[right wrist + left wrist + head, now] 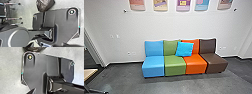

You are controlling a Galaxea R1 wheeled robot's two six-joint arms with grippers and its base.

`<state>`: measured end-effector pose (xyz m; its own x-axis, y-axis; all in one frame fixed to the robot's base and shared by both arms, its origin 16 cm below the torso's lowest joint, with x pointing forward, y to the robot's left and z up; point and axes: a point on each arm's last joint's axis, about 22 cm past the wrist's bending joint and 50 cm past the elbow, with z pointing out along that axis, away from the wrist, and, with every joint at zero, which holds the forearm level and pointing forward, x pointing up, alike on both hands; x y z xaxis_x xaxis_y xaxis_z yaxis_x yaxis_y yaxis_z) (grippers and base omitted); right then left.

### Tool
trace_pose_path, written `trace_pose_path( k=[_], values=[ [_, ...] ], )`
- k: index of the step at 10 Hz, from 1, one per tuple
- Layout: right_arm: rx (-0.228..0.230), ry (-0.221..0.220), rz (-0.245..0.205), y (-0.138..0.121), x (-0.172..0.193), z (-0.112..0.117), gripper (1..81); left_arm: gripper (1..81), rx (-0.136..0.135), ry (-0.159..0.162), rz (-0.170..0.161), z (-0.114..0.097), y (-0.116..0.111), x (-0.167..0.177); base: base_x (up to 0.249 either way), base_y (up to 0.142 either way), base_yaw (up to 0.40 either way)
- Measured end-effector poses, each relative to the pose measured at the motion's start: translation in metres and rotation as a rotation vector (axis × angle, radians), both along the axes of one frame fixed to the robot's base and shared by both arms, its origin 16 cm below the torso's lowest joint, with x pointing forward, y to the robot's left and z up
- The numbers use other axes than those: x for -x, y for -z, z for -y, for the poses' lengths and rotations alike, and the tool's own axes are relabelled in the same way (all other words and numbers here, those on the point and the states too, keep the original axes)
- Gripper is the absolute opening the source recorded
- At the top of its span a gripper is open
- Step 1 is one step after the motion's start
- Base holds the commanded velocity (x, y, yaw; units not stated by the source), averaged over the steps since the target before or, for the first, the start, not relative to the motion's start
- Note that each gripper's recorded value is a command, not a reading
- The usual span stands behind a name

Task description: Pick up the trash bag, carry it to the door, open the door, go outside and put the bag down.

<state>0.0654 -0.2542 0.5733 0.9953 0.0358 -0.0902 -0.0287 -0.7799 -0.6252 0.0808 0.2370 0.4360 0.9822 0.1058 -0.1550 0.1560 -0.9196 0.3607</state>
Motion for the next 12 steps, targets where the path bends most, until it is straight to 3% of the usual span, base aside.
trace_pose_path(
  k=[1,3,7,9,12],
  values=[
    [0.006,0.006,0.001,-0.005,-0.016,0.011,81.1,81.1,-0.007,-0.021,-0.017,-0.006,0.004,-0.006,0.0,0.0,0.0],
    [-0.02,0.019,-0.004,-0.01,-0.045,0.006,81.1,81.1,-0.004,-0.053,-0.036,-0.006,0.011,-0.026,0.0,0.0,0.0],
    [-0.031,0.015,0.022,-0.024,-0.101,0.021,81.1,81.1,0.0,-0.15,0.003,-0.013,0.013,-0.102,0.0,0.0,0.0],
    [-0.057,0.017,0.053,-0.03,-0.131,0.013,81.1,81.1,0.008,-0.172,0.035,-0.014,0.014,-0.136,0.0,0.0,0.0],
    [-0.052,0.017,0.09,-0.035,-0.171,0.026,81.1,81.1,0.07,-0.195,0.042,0.003,0.01,-0.158,0.0,0.0,0.0]
  ],
)
